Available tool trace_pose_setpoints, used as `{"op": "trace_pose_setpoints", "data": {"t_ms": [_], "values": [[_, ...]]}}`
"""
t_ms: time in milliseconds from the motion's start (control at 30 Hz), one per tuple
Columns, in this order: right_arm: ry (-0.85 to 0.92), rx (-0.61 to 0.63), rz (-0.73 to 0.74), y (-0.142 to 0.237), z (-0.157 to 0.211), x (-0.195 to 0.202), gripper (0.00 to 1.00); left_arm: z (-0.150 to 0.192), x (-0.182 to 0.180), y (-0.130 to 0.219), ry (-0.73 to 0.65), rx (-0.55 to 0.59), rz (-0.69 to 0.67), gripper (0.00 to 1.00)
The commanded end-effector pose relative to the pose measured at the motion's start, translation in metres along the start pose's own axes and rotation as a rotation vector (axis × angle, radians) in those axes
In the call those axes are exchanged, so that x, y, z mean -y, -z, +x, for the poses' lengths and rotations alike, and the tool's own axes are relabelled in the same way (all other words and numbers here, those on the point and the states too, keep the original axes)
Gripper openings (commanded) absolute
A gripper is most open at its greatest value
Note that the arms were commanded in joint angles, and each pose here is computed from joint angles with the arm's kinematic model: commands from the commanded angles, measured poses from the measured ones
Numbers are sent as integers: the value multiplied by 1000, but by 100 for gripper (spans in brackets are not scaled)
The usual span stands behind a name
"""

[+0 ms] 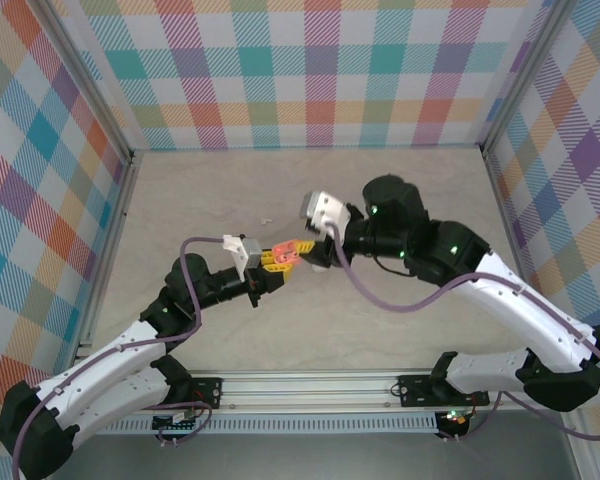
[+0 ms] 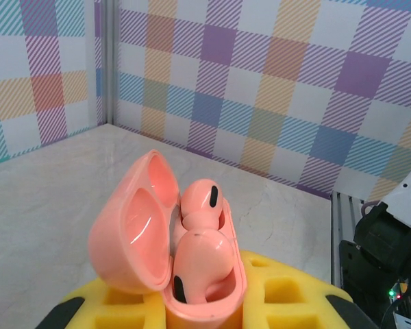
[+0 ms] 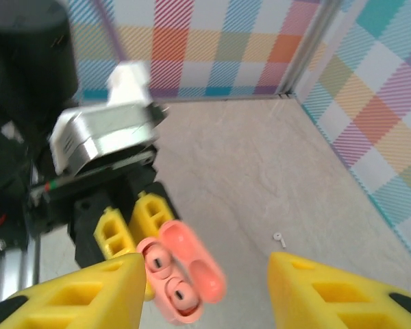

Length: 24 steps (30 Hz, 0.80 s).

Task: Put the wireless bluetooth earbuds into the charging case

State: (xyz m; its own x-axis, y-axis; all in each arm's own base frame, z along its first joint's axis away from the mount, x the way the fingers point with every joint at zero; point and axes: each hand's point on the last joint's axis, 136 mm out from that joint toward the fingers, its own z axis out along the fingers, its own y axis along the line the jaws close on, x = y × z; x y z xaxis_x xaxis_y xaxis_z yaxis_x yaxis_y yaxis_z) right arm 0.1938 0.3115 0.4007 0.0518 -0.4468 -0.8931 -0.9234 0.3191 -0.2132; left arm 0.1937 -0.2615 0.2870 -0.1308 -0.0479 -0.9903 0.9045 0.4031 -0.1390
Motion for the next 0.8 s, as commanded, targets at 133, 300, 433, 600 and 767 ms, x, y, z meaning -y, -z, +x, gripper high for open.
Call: {"op": "trace_pose_setpoints", "data": {"t_ms": [133, 300, 433, 600, 767], "values": [[-439, -125, 70, -7, 37, 51, 49, -17, 18, 9, -89, 56, 60, 12], [-664, -133, -12, -20, 58, 58, 49, -28, 21, 10, -116, 73, 71, 11], [-757, -134, -106, -36, 70, 52, 49, -32, 26, 7, -119, 60, 104, 11], [-844, -118, -220, -48, 72, 47, 49, -32, 29, 6, -117, 53, 125, 11], [-863, -109, -311, -59, 67, 42, 46, -29, 30, 4, -111, 34, 139, 11]]}}
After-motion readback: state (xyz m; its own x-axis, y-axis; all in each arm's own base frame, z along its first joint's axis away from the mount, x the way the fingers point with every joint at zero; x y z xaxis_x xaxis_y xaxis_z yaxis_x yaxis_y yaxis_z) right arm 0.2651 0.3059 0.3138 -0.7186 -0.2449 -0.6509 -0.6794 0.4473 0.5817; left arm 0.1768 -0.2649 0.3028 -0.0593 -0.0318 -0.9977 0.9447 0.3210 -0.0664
